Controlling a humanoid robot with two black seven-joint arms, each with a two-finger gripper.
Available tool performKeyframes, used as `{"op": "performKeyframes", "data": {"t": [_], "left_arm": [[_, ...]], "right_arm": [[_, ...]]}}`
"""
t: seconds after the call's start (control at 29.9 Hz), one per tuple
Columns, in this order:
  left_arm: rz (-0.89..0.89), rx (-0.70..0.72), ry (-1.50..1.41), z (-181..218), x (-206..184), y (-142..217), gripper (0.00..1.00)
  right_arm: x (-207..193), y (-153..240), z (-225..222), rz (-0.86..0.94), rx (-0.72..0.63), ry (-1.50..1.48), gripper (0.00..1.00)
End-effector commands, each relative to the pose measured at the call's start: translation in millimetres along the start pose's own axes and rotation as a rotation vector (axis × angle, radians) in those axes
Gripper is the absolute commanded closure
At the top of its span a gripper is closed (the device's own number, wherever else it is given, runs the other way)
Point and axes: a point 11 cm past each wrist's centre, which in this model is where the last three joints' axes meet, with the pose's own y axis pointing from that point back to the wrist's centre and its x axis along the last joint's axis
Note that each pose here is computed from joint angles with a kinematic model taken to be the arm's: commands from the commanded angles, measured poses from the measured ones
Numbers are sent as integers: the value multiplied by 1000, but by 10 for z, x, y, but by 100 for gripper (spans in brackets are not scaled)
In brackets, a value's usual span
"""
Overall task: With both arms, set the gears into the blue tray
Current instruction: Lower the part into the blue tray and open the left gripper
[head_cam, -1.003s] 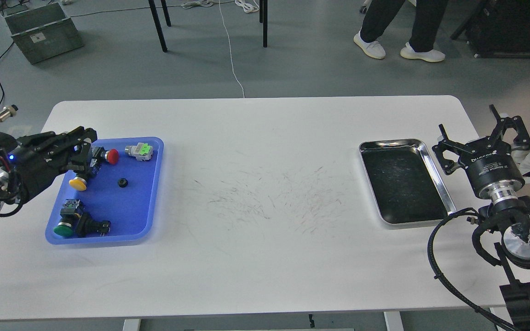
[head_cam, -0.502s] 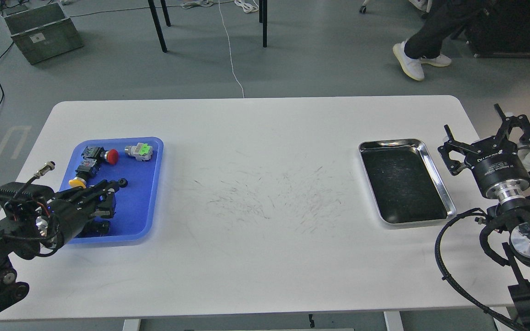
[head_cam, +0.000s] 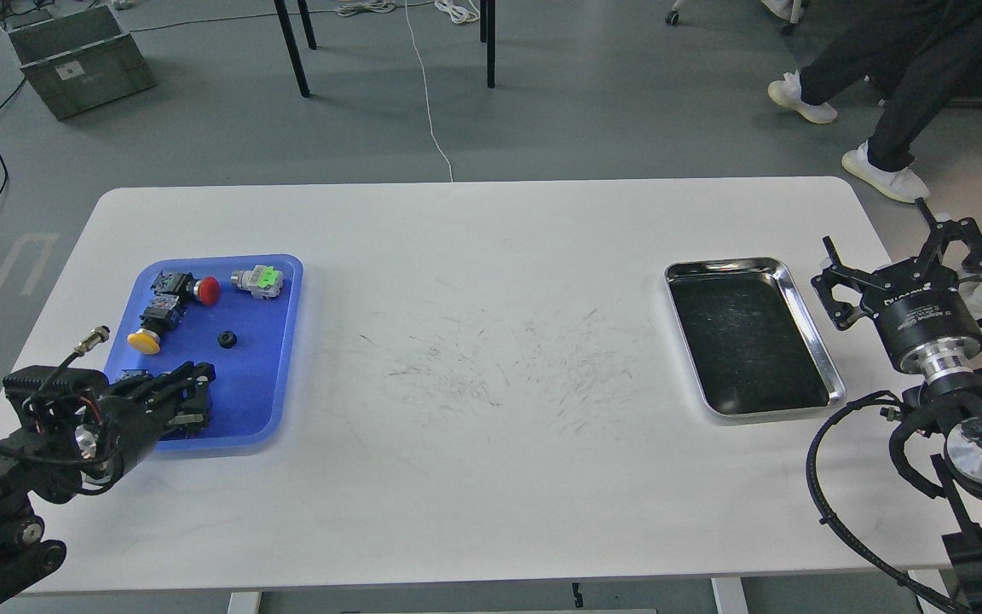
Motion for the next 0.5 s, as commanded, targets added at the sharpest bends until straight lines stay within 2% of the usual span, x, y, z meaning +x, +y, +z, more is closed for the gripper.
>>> {"op": "performKeyframes", "data": {"t": [0.0, 0.07, 0.1, 0.27, 0.37, 0.4, 0.47], "left_arm": [[0, -3, 4, 20, -5, -11, 87], [0, -3, 3, 21, -8, -10, 76], [2, -3, 4, 20, -4, -11, 67], [13, -4, 6, 25, 28, -21, 41], [25, -2, 12, 20, 79, -26, 19], [33, -3, 12, 18, 118, -26, 14], [55, -6, 9, 14, 225, -32, 11]], "right_arm": [[-1, 0, 9, 0, -1, -2, 4], [-1, 0, 9, 0, -1, -2, 4], [-1, 0, 10, 0, -1, -1, 4], [4, 5, 12, 1, -2, -2, 4], [0, 0, 9, 1, -1, -2, 4], [0, 0, 9, 1, -1, -2, 4], [-3, -4, 7, 1, 0, -2, 4]]}}
